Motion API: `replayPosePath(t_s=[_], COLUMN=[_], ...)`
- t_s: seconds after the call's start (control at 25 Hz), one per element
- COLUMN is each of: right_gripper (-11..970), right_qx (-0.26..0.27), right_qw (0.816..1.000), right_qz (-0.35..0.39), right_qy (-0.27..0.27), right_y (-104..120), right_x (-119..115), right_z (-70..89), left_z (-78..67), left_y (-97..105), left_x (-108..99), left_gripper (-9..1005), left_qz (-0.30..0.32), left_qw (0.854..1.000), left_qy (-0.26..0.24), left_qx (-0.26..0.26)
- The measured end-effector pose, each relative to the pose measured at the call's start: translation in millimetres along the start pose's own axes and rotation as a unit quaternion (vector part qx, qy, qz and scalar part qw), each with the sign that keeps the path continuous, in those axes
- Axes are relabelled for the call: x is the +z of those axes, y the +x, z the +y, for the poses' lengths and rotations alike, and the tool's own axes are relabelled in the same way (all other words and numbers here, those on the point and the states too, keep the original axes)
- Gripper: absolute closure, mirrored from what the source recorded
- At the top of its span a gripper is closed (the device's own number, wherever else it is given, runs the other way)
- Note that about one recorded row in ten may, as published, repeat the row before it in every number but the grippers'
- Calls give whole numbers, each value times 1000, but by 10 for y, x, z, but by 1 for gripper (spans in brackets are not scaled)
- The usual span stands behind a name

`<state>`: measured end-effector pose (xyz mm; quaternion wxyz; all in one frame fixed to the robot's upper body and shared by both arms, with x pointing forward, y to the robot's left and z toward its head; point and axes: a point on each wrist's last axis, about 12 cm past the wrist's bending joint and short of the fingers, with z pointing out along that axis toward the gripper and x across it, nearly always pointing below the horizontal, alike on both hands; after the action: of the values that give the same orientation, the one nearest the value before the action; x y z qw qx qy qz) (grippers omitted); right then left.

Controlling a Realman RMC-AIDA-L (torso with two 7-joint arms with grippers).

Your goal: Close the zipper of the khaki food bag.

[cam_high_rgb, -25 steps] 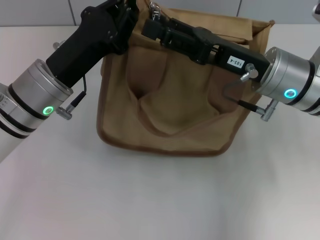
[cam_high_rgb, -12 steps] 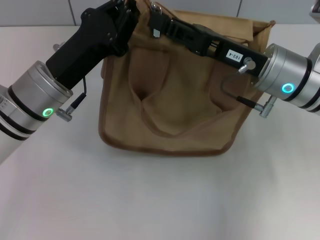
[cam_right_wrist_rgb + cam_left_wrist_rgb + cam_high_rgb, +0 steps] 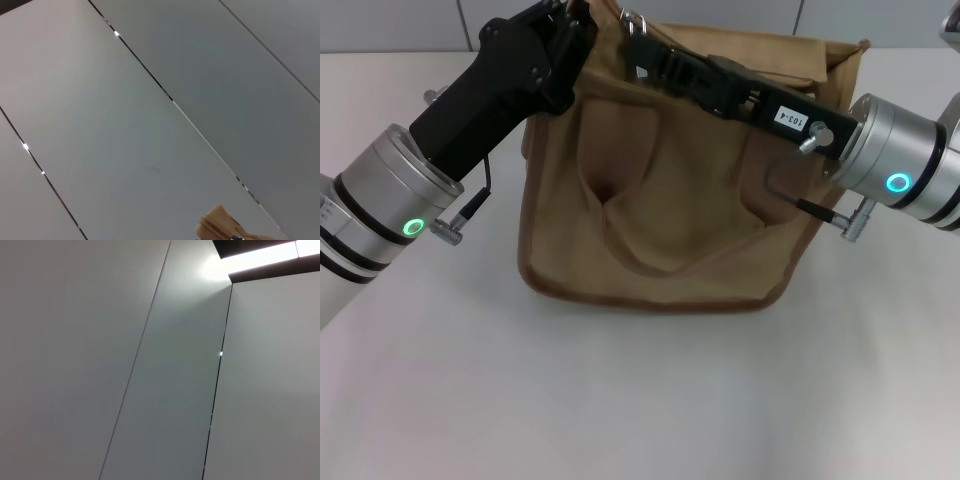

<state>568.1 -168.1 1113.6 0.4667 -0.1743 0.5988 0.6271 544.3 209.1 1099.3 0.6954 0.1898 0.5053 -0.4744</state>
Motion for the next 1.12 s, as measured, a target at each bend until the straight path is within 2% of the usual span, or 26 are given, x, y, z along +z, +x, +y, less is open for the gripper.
replayPosePath(t_s=[0.2,0.4,0.8,1.12], right_gripper=[958,949,930,915], right_qx=[2,12,41,54], right_qw=[1000,1000,998,996], right_qz=[-1,-7,-21,-34], right_qy=[4,19,46,55], right_y=[11,39,124,156], right_x=[-47,-149,-445,-664], right_z=[-5,-23,-30,1], left_z=[-3,13,79,80], left_y=[3,-5,-62,-68], left_x=[-22,-88,-419,-570], left_gripper=[957,957,956,956], left_qz=[0,-5,-29,-34], left_qw=[1000,1000,996,993], left_qy=[-2,-17,-87,-114], left_qx=[-1,1,13,16])
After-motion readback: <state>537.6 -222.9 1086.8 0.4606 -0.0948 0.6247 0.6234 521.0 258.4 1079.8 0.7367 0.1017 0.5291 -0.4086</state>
